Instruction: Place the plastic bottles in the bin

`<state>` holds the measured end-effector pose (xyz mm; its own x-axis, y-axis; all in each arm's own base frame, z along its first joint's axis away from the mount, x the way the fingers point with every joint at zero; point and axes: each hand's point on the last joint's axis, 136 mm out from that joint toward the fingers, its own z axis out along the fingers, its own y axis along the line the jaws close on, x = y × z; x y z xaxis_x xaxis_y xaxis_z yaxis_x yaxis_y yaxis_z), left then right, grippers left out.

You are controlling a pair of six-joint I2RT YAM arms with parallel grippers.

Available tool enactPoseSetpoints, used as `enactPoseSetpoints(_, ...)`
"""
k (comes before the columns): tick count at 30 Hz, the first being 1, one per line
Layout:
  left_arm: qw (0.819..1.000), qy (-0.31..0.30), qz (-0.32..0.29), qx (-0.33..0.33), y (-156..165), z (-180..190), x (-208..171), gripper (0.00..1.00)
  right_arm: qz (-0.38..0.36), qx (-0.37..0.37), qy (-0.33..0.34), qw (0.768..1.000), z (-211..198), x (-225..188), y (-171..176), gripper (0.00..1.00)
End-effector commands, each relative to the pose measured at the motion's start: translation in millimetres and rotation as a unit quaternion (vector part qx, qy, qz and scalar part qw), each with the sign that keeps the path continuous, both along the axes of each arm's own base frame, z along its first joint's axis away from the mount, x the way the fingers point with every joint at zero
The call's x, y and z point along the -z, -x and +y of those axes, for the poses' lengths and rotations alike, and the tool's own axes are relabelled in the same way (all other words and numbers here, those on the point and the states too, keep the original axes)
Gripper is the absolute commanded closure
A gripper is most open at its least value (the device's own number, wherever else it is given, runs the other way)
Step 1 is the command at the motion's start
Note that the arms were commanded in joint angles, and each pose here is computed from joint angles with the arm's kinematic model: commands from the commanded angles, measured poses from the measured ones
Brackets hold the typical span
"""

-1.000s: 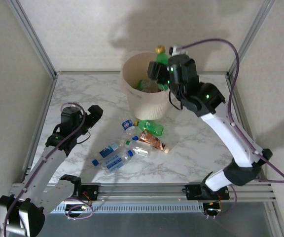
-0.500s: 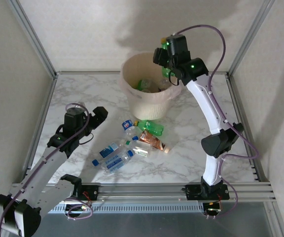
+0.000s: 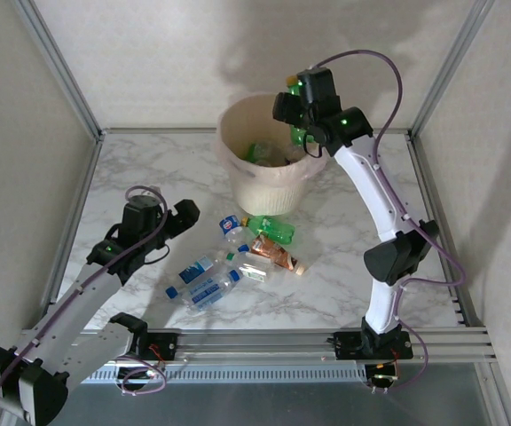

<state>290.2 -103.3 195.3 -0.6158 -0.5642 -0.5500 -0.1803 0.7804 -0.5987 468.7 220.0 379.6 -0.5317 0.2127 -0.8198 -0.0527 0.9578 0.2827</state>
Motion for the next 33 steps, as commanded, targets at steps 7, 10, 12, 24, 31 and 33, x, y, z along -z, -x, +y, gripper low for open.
enactPoseSetpoints(7, 0.998, -0.056, 0.018, 0.016, 11, 1, 2, 0.08, -0.043, -0.007, -0.028, 0.999, -5, -39, 17, 0.08)
enactPoseSetpoints(10, 0.998, -0.063, 0.022, 0.021, 14, 1, 0, 0.08, -0.05, -0.012, -0.03, 0.998, -4, -46, 23, 0.08)
enactPoseSetpoints(12, 0.997, -0.071, 0.026, 0.027, 16, 1, -1, 0.08, -0.058, -0.018, -0.032, 0.998, -2, -51, 31, 0.08)
enactPoseSetpoints(24, 0.978, -0.153, 0.112, 0.09, 50, -22, 52, 0.0, -0.089, -0.074, -0.043, 0.992, 22, -49, 105, 0.07)
enactPoseSetpoints(31, 0.961, -0.2, 0.15, 0.116, 74, -29, 81, 0.01, -0.062, -0.074, -0.045, 0.994, 20, -18, 128, 0.07)
enactPoseSetpoints(33, 0.958, -0.207, 0.16, 0.12, 80, -27, 89, 0.01, -0.055, -0.076, -0.047, 0.994, 20, -11, 133, 0.07)
